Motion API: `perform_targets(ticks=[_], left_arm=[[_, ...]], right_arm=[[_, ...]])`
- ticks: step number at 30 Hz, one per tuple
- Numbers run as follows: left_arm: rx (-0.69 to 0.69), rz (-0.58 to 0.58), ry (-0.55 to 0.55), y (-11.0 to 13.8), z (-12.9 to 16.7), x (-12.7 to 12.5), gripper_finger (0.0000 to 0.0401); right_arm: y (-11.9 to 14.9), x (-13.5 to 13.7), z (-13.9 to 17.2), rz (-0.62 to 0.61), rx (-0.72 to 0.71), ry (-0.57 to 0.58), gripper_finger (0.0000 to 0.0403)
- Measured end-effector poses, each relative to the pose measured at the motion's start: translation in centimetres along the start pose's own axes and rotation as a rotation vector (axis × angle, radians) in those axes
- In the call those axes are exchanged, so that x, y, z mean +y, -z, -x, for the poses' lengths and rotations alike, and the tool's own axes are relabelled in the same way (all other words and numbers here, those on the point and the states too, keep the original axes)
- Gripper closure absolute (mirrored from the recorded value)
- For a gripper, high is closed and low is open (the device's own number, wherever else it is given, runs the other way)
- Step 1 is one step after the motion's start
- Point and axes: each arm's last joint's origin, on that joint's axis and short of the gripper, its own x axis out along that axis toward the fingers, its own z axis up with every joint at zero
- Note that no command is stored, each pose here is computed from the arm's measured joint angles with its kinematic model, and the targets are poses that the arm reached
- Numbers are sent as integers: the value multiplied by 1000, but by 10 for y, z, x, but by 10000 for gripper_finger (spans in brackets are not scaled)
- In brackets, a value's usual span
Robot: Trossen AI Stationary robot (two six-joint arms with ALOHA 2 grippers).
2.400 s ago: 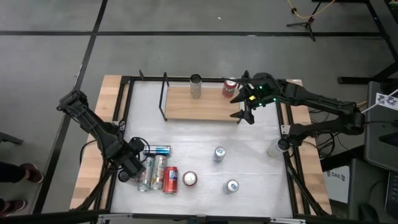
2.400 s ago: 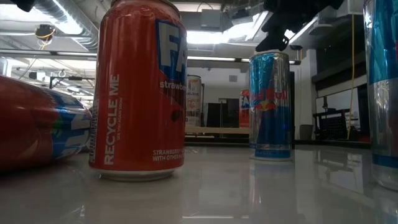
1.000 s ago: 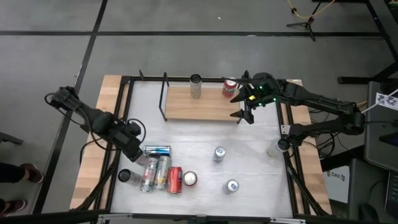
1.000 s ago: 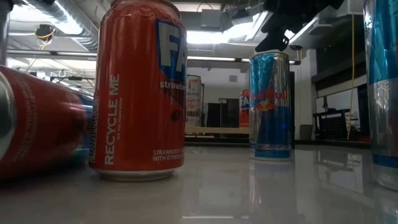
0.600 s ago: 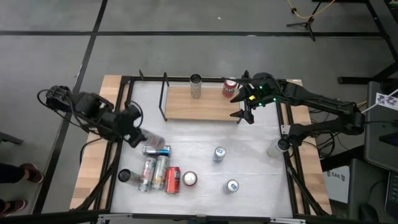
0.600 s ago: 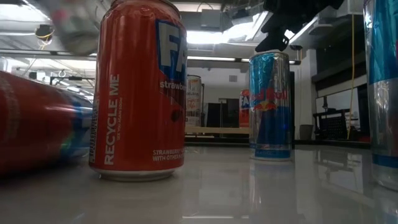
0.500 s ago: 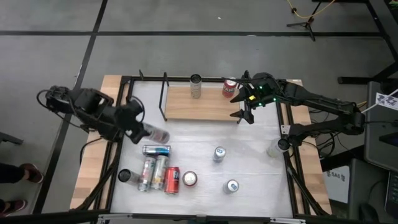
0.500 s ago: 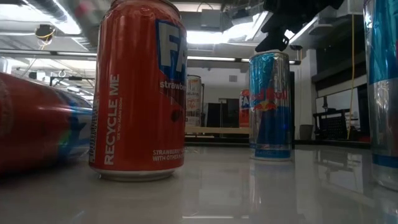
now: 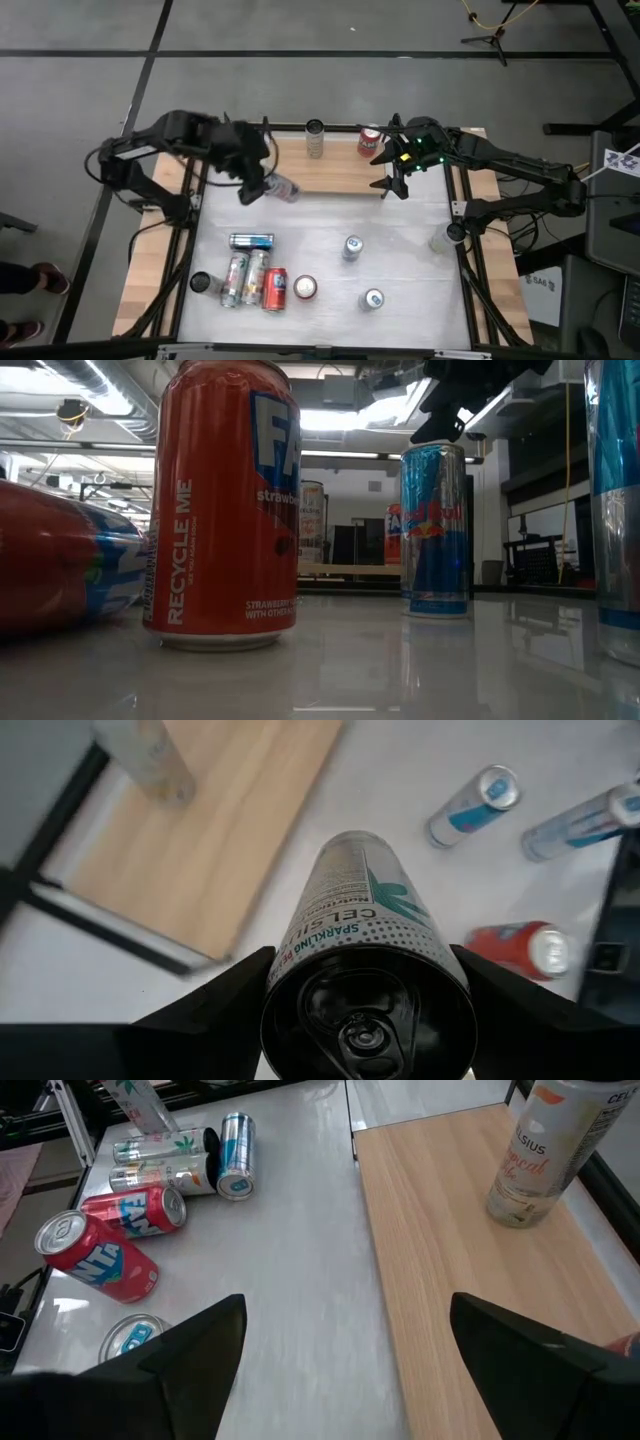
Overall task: Place canned beverage on shelf
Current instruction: Put the top white pink soda can on the shelf
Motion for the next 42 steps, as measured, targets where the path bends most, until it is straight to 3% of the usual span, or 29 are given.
perform_targets(ticks=[6, 16, 31, 42], left_arm=[[46, -143, -16, -27, -20, 20, 150], [160, -335, -67, -52, -63, 60, 150], [349, -459, -122, -70, -123, 117, 150], [364, -443, -173, -71, -127, 148, 150]], right_arm=[[0, 0, 0, 0, 0, 0, 56], [0, 0, 0, 0, 0, 0, 56], [0, 0, 0, 0, 0, 0, 56], [0, -1, 0, 0, 0, 20, 56]])
